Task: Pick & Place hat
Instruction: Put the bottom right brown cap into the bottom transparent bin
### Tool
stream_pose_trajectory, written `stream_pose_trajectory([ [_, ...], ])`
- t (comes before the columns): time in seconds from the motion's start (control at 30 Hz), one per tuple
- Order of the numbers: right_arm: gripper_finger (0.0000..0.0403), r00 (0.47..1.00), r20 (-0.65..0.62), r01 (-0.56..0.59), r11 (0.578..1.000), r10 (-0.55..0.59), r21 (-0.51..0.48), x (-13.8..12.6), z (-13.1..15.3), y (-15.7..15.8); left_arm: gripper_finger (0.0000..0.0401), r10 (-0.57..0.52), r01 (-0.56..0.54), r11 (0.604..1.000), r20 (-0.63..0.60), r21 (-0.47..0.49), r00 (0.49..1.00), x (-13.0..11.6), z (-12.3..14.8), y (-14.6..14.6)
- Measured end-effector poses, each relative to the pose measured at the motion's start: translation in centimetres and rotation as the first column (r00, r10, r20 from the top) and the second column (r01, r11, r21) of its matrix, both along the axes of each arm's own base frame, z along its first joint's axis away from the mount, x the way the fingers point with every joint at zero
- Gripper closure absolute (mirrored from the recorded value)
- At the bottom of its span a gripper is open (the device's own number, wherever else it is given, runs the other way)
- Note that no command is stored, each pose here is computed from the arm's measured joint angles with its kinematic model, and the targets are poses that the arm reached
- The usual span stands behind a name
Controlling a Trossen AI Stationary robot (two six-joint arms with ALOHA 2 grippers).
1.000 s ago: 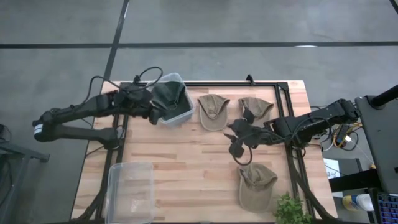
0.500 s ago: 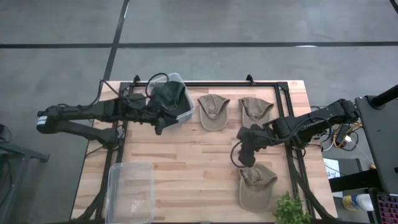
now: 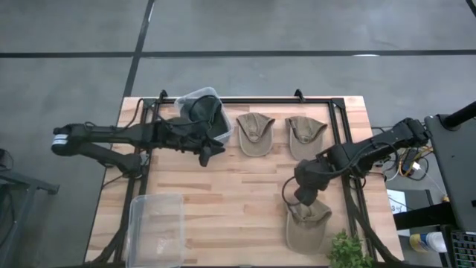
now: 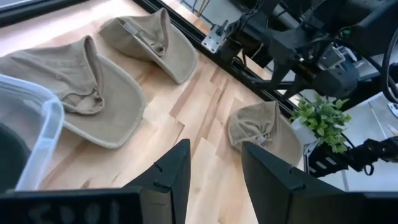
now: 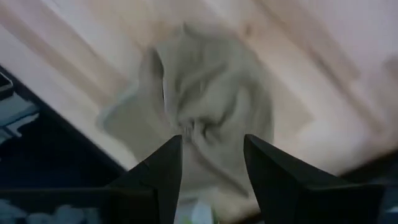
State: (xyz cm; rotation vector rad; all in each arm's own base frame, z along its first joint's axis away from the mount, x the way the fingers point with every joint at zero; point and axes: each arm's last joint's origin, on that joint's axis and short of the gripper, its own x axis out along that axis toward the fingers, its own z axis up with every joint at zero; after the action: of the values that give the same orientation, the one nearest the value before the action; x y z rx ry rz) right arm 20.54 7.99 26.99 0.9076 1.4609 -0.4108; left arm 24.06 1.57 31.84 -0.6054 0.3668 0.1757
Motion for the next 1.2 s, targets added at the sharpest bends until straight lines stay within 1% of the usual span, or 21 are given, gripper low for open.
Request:
stream_pose_trajectory([
  [0.1,0.0239,0.998,-0.062,0.025,0.999,-0.023,0.029,-0.6,0.0,0.7,0.0266,-0.003,0.003,1.0,-0.007,0.0,1.0,0.5,-0.3,0.0],
  [0.23,0.0239,0.989,-0.135,0.061,0.997,-0.055,0.042,-1.4,-0.1,1.7,0.0266,-0.011,0.011,1.0,-0.005,0.001,1.0,0.8,-0.5,-0.2],
  [0.43,0.0239,0.974,-0.201,0.116,0.991,-0.102,0.062,-2.3,-0.1,3.3,0.0266,-0.022,0.022,1.0,0.014,0.013,1.0,0.8,-0.2,-0.4],
  [0.73,0.0245,0.966,-0.227,0.135,0.99,-0.12,0.049,-3.2,-1.1,4.7,0.0266,-0.028,0.028,0.999,0.032,0.023,0.999,0.8,-0.1,-0.4],
  [0.97,0.0248,0.972,-0.203,0.144,0.984,-0.12,0.106,-3.5,-2.4,6.2,0.0266,-0.03,0.029,0.999,0.033,0.024,0.999,0.9,-0.1,-0.5],
  [1.2,0.0253,0.956,-0.251,0.191,0.972,-0.152,0.14,-4.2,-3.7,7.1,0.0266,-0.031,0.03,0.999,0.049,0.025,0.998,0.9,0.1,-0.5],
])
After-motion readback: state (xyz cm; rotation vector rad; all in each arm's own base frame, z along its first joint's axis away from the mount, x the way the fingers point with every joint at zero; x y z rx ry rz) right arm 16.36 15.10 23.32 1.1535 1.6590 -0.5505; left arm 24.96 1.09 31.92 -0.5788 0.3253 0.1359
